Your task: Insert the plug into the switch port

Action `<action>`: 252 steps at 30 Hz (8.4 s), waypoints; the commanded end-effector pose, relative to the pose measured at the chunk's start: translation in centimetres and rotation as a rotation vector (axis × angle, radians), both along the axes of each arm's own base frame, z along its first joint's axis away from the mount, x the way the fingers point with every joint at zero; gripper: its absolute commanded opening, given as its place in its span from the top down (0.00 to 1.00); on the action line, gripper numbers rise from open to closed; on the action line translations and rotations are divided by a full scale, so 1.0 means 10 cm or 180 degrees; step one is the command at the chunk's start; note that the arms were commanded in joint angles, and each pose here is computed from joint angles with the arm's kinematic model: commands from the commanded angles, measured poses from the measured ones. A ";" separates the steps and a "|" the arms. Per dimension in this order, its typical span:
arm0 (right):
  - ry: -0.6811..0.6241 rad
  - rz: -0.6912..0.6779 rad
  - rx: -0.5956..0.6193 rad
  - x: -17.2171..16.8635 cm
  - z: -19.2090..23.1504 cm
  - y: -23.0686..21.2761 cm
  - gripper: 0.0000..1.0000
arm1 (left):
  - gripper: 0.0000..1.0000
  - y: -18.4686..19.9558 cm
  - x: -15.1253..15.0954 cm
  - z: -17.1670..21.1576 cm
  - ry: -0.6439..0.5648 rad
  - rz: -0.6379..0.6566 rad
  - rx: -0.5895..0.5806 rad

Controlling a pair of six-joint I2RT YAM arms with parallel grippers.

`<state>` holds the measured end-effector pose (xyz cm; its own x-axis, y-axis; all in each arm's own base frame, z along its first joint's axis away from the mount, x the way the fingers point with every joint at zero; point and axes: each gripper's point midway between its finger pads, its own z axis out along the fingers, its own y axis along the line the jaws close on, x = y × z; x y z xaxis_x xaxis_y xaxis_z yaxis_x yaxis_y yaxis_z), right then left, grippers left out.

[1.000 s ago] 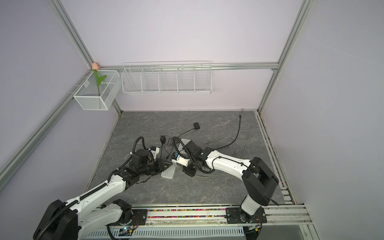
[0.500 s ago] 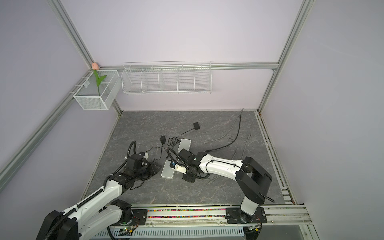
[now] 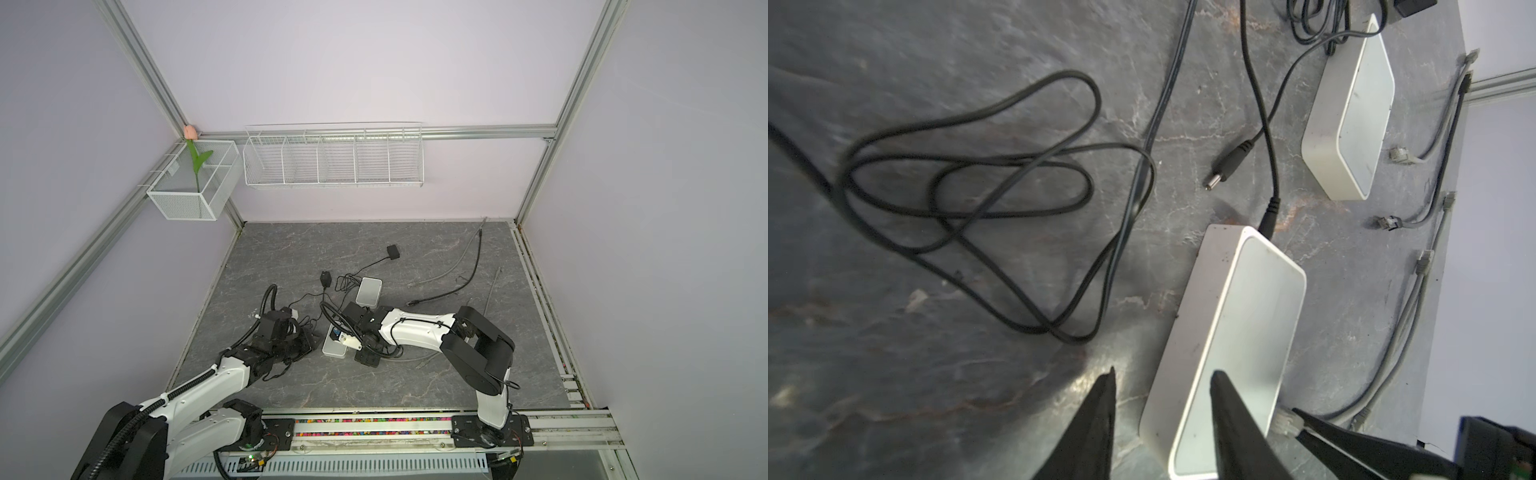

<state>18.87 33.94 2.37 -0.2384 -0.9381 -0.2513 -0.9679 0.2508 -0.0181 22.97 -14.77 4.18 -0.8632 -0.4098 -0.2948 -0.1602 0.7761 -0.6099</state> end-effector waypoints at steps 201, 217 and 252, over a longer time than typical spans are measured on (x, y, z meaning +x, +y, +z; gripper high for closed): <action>0.0100 0.0093 0.1072 0.03 0.21 1.39 0.93 | 0.71 -0.33 -0.59 -0.34 0.0074 -0.0713 0.0024; -0.0043 -0.0363 0.0605 -0.01 0.20 0.53 0.66 | 0.59 0.01 -0.25 0.07 -0.0241 -0.0202 0.0455; -0.1203 -0.3095 0.2391 0.13 2.34 -2.04 0.11 | 0.45 -2.64 -0.82 0.33 -0.0830 -0.2555 0.0623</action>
